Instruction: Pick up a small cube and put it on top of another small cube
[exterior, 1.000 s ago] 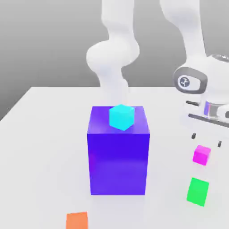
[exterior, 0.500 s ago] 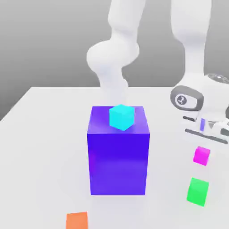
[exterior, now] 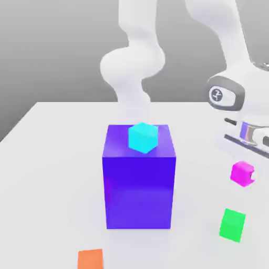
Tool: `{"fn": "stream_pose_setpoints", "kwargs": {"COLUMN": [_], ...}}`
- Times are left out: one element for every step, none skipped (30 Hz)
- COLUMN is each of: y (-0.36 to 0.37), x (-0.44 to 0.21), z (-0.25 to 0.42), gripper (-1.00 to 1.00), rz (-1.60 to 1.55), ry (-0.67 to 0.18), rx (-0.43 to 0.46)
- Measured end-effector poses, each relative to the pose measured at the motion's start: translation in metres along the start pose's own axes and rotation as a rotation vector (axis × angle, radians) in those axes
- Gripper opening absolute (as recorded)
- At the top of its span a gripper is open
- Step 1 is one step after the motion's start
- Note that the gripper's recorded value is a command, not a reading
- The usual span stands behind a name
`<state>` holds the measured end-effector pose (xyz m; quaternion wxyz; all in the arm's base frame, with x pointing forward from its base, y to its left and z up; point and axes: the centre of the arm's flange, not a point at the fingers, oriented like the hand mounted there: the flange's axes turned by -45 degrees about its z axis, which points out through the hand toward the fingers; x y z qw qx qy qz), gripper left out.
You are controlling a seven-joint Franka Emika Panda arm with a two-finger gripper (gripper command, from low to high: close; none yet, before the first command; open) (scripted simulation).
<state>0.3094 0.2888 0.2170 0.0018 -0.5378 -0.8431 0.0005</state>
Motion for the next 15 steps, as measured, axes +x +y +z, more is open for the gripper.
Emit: {"fn": "stream_pose_setpoints", "kwargs": {"y": [0.008, 0.016, 0.023, 0.03, 0.037, 0.043, 0.049, 0.051, 0.053, 0.054, 0.054, 0.054, 0.053, 0.053, 0.053], "x": [-0.009, -0.019, -0.029, -0.039, -0.05, -0.06, -0.069, -0.071, -0.071, -0.072, -0.072, -0.072, -0.073, -0.073, -0.073], "z": [-0.003, -0.007, -0.01, -0.014, -0.018, -0.021, -0.022, -0.017, -0.008, 0.003, 0.015, 0.027, 0.035, 0.035, 0.035], "gripper": [-1.0, -1.0, -1.0, -1.0, -1.0, -1.0, -1.0, -1.0, -1.0, -1.0, -1.0, -1.0, 1.0, 1.0, 1.0], "rz": [0.062, 0.124, 0.186, 0.248, 0.31, 0.37, 0.421, 0.442, 0.451, 0.456, 0.459, 0.46, 0.461, 0.461, 0.461], "ry": [0.0, 0.0, 0.0, 0.0, -0.001, -0.001, -0.001, -0.001, -0.001, -0.001, -0.002, -0.002, -0.002, -0.002, -0.002], "rx": [0.0, 0.0, 0.0, 0.0, -0.001, -0.001, -0.001, -0.002, -0.002, -0.002, -0.002, -0.002, -0.002, -0.002, -0.002]}}
